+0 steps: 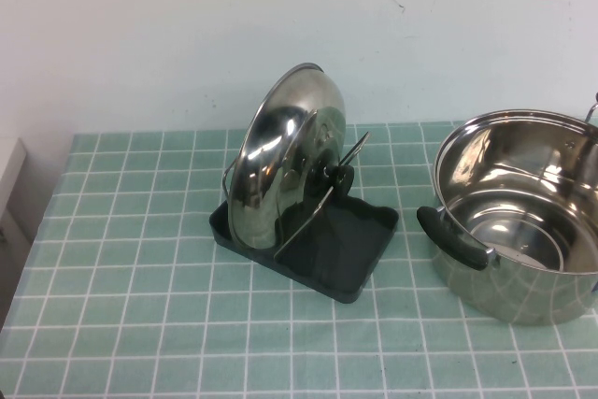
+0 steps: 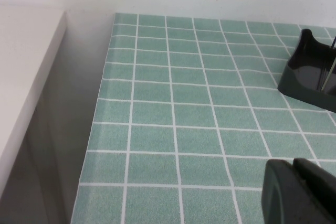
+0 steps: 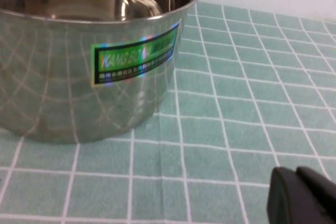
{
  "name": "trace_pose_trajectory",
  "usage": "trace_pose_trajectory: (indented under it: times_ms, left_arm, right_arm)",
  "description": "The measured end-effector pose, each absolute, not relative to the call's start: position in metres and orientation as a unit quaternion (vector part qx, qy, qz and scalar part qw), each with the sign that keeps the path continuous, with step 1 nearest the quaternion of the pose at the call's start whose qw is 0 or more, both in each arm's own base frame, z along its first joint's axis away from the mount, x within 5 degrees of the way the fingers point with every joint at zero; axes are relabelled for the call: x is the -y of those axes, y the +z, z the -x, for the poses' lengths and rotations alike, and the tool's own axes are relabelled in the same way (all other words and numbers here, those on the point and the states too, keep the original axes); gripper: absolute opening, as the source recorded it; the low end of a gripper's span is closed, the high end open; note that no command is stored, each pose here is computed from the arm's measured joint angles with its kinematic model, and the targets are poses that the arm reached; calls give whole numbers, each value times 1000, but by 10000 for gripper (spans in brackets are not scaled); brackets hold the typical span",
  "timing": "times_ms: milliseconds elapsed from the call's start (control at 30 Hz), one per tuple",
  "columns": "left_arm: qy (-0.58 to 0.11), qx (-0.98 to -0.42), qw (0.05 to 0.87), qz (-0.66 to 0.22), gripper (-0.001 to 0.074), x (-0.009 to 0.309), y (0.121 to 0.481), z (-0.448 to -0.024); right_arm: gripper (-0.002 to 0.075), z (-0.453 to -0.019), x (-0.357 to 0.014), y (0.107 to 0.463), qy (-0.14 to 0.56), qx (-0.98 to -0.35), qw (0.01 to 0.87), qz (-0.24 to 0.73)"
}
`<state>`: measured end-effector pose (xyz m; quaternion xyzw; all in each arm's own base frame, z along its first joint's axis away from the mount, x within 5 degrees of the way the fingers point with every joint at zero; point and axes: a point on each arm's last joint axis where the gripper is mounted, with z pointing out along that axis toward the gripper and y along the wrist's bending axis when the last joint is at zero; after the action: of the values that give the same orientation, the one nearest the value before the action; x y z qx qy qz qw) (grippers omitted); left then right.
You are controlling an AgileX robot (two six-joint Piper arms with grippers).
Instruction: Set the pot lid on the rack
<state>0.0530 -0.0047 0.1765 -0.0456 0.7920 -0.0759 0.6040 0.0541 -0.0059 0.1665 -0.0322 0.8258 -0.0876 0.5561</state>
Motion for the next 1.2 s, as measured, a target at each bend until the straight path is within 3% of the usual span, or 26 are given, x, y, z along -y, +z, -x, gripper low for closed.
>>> trace_pose_trajectory:
  times_ms: [767, 1200]
  left_arm:
    - [-77, -791, 605, 46, -1, 5, 177, -53]
    - [-76, -791, 605, 45, -1, 5, 177, -53]
  right_arm:
    - [-1, -51, 2, 169, -14, -815, 579, -18]
    - [-1, -51, 3, 169, -20, -815, 578, -19]
